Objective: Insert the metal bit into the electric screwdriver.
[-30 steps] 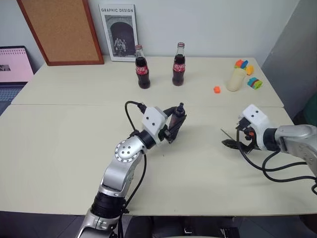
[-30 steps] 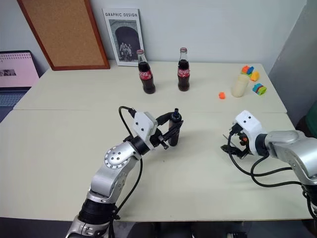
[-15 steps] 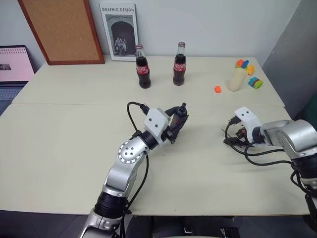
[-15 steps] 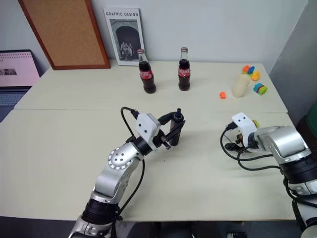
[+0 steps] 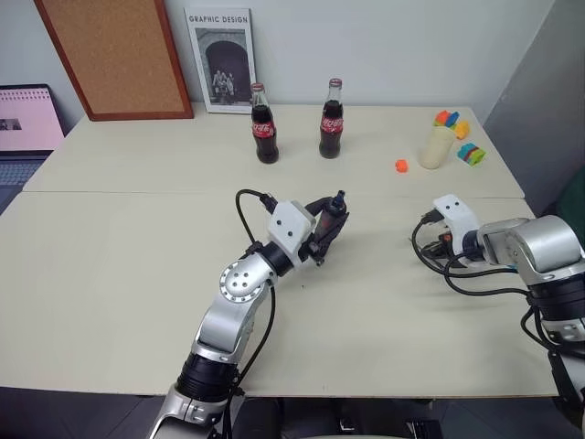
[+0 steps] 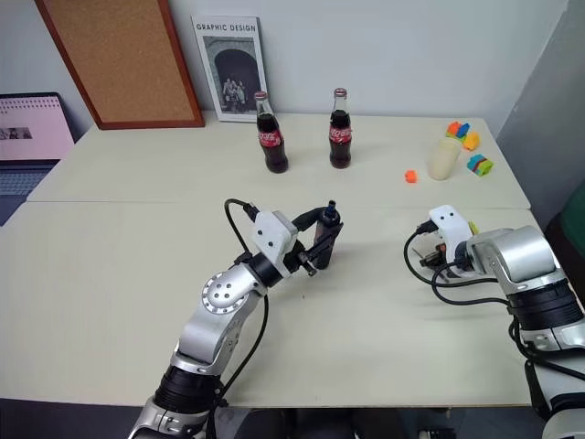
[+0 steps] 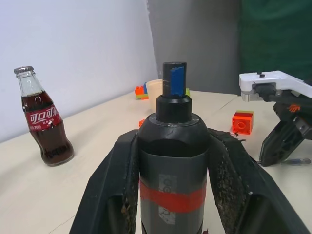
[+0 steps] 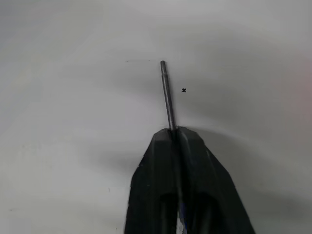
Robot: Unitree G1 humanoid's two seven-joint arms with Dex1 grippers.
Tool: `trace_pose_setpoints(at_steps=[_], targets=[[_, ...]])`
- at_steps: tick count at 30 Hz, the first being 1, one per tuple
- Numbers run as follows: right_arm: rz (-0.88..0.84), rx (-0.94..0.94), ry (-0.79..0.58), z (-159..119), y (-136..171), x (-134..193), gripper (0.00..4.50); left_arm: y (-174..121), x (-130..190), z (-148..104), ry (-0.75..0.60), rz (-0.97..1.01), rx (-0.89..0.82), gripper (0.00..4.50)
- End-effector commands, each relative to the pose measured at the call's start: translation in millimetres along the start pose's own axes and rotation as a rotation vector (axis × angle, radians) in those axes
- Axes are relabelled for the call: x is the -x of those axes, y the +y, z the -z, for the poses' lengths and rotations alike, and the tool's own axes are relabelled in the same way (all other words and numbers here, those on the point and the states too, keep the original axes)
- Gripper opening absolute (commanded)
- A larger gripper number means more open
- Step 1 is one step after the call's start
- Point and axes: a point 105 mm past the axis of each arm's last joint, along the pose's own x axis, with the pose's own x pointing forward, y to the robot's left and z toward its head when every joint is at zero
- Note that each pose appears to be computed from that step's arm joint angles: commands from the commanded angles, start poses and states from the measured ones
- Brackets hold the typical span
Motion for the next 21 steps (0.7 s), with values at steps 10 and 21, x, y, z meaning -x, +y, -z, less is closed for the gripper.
trace_pose_setpoints(at_steps=[10,21], targets=[[-0.116,-0.047,-0.357,-36.2,19.5,49.4,0.0,8.1,-9.9,-36.8,-0.077,0.216,0.069,1.64],[-0.331,0.058,-0.924,-77.4,75.1,122.5,0.0,-10.3,-1.4,-37.1,-0.036,0.478,0.181,1.64]])
